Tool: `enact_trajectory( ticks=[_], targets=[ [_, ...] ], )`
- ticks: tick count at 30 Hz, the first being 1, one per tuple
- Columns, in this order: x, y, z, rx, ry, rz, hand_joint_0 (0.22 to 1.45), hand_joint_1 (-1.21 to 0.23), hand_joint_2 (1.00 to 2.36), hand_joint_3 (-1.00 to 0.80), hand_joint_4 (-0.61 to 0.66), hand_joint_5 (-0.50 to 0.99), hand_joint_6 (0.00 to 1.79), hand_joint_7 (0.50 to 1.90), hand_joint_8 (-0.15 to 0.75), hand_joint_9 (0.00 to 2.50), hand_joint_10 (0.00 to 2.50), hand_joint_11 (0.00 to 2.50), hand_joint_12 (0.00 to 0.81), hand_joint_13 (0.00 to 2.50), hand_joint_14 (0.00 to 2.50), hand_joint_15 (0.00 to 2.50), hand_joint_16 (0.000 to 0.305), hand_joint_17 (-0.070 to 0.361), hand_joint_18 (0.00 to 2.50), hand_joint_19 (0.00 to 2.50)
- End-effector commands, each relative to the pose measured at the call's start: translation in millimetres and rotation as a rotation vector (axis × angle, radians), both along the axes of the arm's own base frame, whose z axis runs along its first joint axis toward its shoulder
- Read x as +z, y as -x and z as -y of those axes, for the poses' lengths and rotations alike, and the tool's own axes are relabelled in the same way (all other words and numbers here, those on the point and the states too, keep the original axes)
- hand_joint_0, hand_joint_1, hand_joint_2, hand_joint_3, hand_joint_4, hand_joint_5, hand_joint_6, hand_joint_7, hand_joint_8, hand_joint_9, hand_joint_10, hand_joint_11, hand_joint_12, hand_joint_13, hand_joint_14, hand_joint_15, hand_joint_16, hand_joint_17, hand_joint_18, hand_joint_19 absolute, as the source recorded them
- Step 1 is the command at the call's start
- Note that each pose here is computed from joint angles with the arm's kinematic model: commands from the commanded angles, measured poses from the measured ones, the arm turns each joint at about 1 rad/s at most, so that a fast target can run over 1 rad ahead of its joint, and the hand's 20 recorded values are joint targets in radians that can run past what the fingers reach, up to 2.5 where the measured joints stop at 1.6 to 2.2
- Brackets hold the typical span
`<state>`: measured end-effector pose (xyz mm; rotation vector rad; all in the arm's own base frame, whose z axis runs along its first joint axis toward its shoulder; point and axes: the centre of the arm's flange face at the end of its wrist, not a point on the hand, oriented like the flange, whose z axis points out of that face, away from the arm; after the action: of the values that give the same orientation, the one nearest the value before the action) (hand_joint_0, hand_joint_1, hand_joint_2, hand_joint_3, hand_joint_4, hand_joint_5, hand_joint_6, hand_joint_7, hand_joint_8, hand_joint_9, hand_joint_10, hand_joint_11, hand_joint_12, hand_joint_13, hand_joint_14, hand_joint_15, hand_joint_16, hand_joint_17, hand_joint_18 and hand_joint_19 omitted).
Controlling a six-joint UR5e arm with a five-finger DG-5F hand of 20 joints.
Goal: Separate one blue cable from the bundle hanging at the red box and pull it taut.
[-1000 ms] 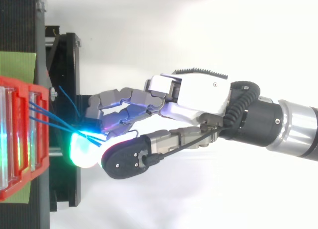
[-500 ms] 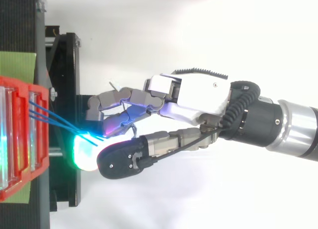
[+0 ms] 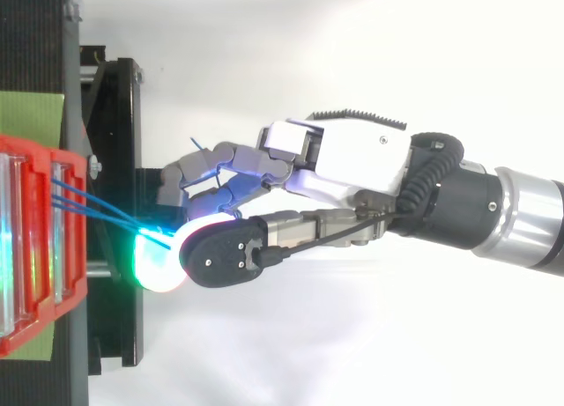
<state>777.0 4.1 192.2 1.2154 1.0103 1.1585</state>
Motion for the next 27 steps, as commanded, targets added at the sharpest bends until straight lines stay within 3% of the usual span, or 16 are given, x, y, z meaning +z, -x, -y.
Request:
enact_trajectory(
  ticks=[1, 6, 7, 9, 10, 15, 25, 27],
  targets=[
    [-1.2, 0.4, 6.4, -0.009, 0.015, -0.009, 0.59, -0.37, 1.0, -0.5, 0.18, -0.15, 0.73, 1.01, 0.313, 0.8, 0.02, 0.45, 0.333, 0.63, 0.01, 0.3, 0.048, 0.107, 0.67, 0.53],
    [-1.4, 0.7, 15.1, -0.026, 0.043, -0.015, 0.59, -0.4, 1.0, -0.49, 0.18, -0.15, 0.73, 1.01, 0.311, 0.8, 0.01, 0.45, 0.332, 0.63, 0.01, 0.29, 0.047, 0.107, 0.67, 0.53],
    [-12.0, 0.6, 16.4, -0.029, 0.051, -0.031, 0.59, -0.42, 1.0, -0.48, 0.18, -0.15, 0.73, 1.01, 0.311, 0.8, 0.01, 0.45, 0.331, 0.63, 0.01, 0.3, 0.047, 0.106, 0.67, 0.54],
    [-13.7, -0.1, 18.2, -0.028, 0.049, -0.028, 0.6, -0.45, 1.0, -0.47, 0.19, -0.15, 0.73, 1.01, 0.313, 0.8, 0.02, 0.45, 0.331, 0.63, 0.01, 0.29, 0.047, 0.106, 0.67, 0.53],
    [-28.2, -0.7, 20.5, -0.03, 0.046, -0.04, 0.6, -0.47, 1.0, -0.46, 0.19, -0.15, 0.73, 1.01, 0.313, 0.81, 0.01, 0.46, 0.33, 0.63, 0.01, 0.3, 0.047, 0.106, 0.67, 0.54],
    [-26.8, -2.0, 14.8, -0.029, 0.041, -0.026, 0.6, -0.51, 1.0, -0.45, 0.19, -0.15, 0.73, 1.02, 0.311, 0.81, 0.01, 0.46, 0.33, 0.63, 0.01, 0.29, 0.047, 0.106, 0.67, 0.53],
    [-26.2, -2.6, 17.9, -0.029, 0.04, -0.02, 0.59, -0.5, 1.0, -0.46, 0.18, -0.15, 0.75, 0.99, 0.31, 0.81, 0.01, 0.47, 0.331, 0.63, 0.01, 0.29, 0.047, 0.107, 0.68, 0.53],
    [-25.0, -2.6, 14.4, -0.026, 0.04, -0.019, 0.59, -0.49, 1.0, -0.47, 0.18, -0.15, 0.75, 1.0, 0.313, 0.81, 0.01, 0.46, 0.331, 0.63, 0.01, 0.3, 0.047, 0.107, 0.68, 0.53]
  ],
)
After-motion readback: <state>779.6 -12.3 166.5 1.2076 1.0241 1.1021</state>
